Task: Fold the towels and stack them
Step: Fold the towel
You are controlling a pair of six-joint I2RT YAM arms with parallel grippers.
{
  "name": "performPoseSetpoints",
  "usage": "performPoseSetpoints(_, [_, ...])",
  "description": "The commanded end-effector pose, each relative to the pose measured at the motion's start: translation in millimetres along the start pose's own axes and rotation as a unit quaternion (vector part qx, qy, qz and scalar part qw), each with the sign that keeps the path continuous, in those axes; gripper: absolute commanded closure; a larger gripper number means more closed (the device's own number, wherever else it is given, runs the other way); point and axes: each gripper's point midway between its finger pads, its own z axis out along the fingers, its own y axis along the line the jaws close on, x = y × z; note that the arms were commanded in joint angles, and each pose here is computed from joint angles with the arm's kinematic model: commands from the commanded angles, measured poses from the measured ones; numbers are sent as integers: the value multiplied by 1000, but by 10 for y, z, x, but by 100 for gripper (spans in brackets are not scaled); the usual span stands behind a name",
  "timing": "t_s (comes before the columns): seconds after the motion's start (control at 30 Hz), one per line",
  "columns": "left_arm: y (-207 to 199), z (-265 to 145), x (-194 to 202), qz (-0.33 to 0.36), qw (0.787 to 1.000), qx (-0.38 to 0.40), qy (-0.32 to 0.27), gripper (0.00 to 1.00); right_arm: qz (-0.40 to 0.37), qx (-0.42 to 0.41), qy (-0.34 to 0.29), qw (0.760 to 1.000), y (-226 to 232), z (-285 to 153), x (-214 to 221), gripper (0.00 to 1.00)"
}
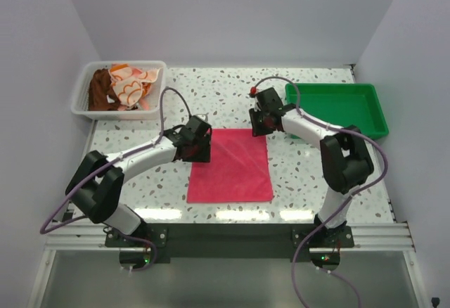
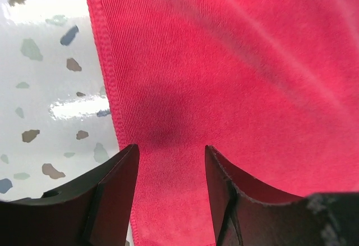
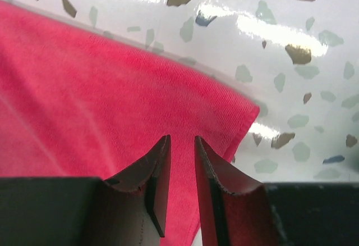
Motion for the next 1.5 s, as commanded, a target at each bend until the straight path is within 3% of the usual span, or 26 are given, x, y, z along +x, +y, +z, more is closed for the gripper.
performPoseSetpoints(0.0, [-20, 105, 80, 18, 1000, 17, 4, 45, -17, 6, -40, 999, -72, 115, -352, 73])
performPoseSetpoints(0.33, [262, 302, 646, -3, 997, -19, 72, 46, 14, 34, -4, 999, -473, 455, -191, 72])
performPoseSetpoints(0.67, [416, 273, 846, -9, 995, -36, 94, 46, 24, 51, -7, 998, -692, 402, -261, 70])
performPoseSetpoints(0.87, [202, 165, 460, -2, 999, -7, 51, 39, 3, 6, -46, 999, -485, 67, -522, 61])
performPoseSetpoints(1.07, [-172, -168, -391, 30, 998, 34, -37, 25, -70, -4, -29, 997, -492, -140, -563, 55])
performPoseSetpoints(1.13, [-103, -183, -574, 64, 996, 25, -52, 19, -100, -20, -21, 995, -514, -130, -564, 53])
performPoseSetpoints(1.3, [67, -144, -1067, 157, 982, 15, -103, 16, -150, -60, 28, 986, -547, -82, -445, 50])
performPoseSetpoints(1.47, [247, 129, -1314, 235, 967, 60, -82, 17, -210, -96, 67, 971, -572, -74, -409, 45])
